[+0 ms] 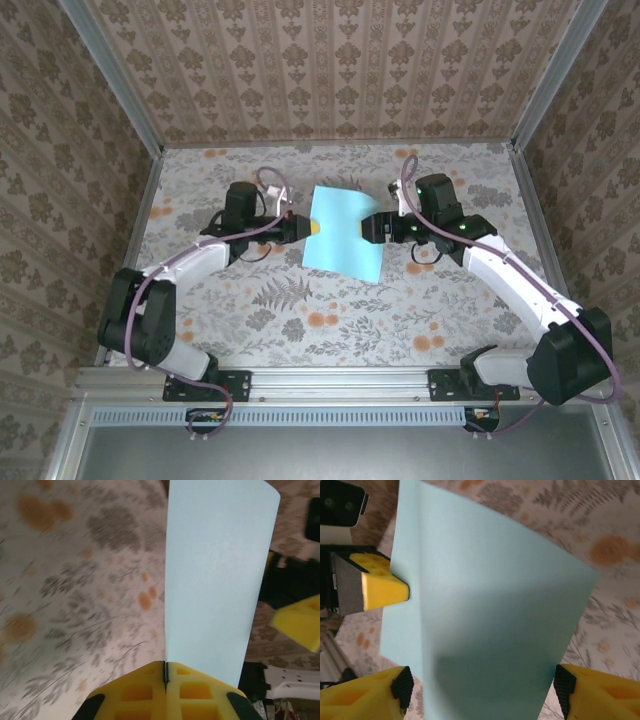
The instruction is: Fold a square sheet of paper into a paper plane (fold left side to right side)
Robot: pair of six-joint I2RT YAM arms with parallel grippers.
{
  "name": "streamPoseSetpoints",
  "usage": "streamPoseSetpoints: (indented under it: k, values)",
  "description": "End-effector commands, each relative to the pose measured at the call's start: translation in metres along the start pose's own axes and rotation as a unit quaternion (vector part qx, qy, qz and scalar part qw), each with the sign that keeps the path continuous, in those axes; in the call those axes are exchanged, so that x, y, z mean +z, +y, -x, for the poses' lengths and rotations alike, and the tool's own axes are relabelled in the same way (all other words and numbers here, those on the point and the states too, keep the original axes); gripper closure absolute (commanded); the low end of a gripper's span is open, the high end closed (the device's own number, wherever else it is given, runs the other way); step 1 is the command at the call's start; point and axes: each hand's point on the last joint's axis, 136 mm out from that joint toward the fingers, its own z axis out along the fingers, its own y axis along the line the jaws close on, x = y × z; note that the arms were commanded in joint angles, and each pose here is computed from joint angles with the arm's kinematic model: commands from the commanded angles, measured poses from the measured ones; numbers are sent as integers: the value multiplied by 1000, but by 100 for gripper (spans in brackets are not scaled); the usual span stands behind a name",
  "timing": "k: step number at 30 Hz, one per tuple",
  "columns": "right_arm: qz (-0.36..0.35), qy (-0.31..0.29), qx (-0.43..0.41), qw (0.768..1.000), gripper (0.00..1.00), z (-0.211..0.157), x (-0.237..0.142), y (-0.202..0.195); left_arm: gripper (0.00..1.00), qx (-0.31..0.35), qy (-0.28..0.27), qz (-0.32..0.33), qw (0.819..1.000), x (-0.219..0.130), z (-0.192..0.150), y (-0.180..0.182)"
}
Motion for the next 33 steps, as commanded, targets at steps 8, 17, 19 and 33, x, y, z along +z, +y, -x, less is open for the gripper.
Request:
streamPoseSetpoints:
  k: [8, 17, 19, 33]
  values:
    - [-61, 48, 81, 994, 31, -43, 33, -44, 100, -109, 24, 116, 987, 10, -50, 87]
    - [-62, 111, 150, 980, 77, -76, 86, -53, 100, -134, 56, 169, 975, 5, -69, 107]
    - [-68, 126, 159, 977, 82, -82, 97, -56, 100, -132, 56, 174, 974, 4, -67, 106]
    - [-110, 192, 179, 959, 89, -113, 132, -75, 100, -127, 54, 177, 974, 0, -63, 92]
